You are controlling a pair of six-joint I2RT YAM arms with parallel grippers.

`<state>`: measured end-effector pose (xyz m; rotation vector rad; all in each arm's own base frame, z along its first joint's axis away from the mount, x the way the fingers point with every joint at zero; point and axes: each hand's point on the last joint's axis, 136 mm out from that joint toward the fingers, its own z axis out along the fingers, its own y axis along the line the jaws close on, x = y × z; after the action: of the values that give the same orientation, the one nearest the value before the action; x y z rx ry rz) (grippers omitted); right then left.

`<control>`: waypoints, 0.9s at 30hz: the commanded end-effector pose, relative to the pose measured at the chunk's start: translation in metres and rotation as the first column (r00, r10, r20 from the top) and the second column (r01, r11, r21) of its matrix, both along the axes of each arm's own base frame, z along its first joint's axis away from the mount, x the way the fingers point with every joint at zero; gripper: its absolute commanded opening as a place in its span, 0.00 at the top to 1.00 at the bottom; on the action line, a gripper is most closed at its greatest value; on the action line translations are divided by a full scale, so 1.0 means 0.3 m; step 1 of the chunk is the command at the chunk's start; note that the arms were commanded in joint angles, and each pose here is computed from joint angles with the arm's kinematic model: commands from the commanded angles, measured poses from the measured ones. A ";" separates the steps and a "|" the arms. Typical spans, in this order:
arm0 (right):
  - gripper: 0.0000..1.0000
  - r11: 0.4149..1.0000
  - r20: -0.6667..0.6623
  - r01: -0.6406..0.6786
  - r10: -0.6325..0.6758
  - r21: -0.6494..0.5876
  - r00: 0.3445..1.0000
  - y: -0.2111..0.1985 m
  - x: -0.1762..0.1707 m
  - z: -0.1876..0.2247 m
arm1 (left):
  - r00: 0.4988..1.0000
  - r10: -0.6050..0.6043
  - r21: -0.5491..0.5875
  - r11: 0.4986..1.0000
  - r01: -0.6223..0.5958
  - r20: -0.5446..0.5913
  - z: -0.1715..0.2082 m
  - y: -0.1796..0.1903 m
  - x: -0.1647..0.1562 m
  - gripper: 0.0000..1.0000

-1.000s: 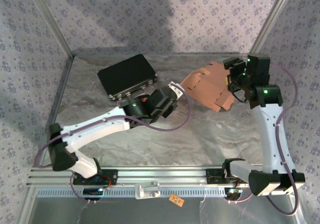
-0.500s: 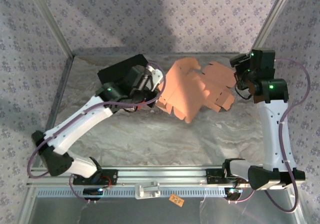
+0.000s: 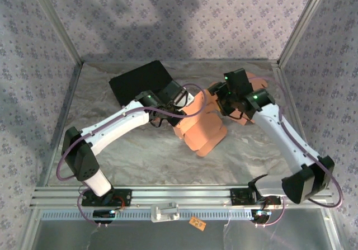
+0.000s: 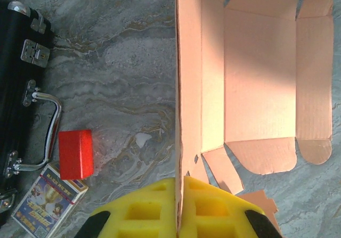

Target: Fold the paper box

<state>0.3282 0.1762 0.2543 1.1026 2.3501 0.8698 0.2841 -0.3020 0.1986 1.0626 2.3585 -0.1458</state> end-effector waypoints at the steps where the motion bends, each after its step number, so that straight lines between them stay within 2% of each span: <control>1: 0.33 0.993 -0.016 -0.021 0.023 0.113 1.000 0.102 0.044 0.016 | 0.999 -0.018 0.031 0.999 0.017 0.033 0.002 -0.002 0.013 1.00; 5: 0.37 0.989 -0.088 -0.042 0.055 0.143 0.995 0.159 0.047 -0.045 | 0.996 -0.034 0.066 0.997 0.029 0.082 0.007 -0.017 0.013 1.00; 12: 0.44 0.989 -0.073 -0.092 0.101 0.113 0.992 0.206 0.067 -0.025 | 0.986 -0.074 0.149 0.988 0.051 0.151 -0.005 -0.045 0.010 1.00; 17: 0.55 0.987 -0.137 -0.107 0.123 0.120 0.983 0.218 0.035 -0.081 | 0.983 -0.074 0.146 0.988 0.049 0.167 0.005 -0.052 0.023 1.00; 22: 0.62 0.993 -0.190 -0.108 0.117 0.053 0.975 0.187 -0.006 -0.086 | 0.982 -0.084 0.164 0.985 0.056 0.167 0.002 -0.059 0.031 1.00; 27: 0.63 0.993 -0.198 -0.103 0.114 0.061 0.974 0.192 -0.020 -0.105 | 0.982 -0.081 0.166 0.985 0.053 0.170 0.001 -0.064 0.036 1.00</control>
<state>0.3350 0.2325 0.2255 1.1332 2.5437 0.9222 0.2872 -0.3147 0.1844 1.2036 2.2454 0.1115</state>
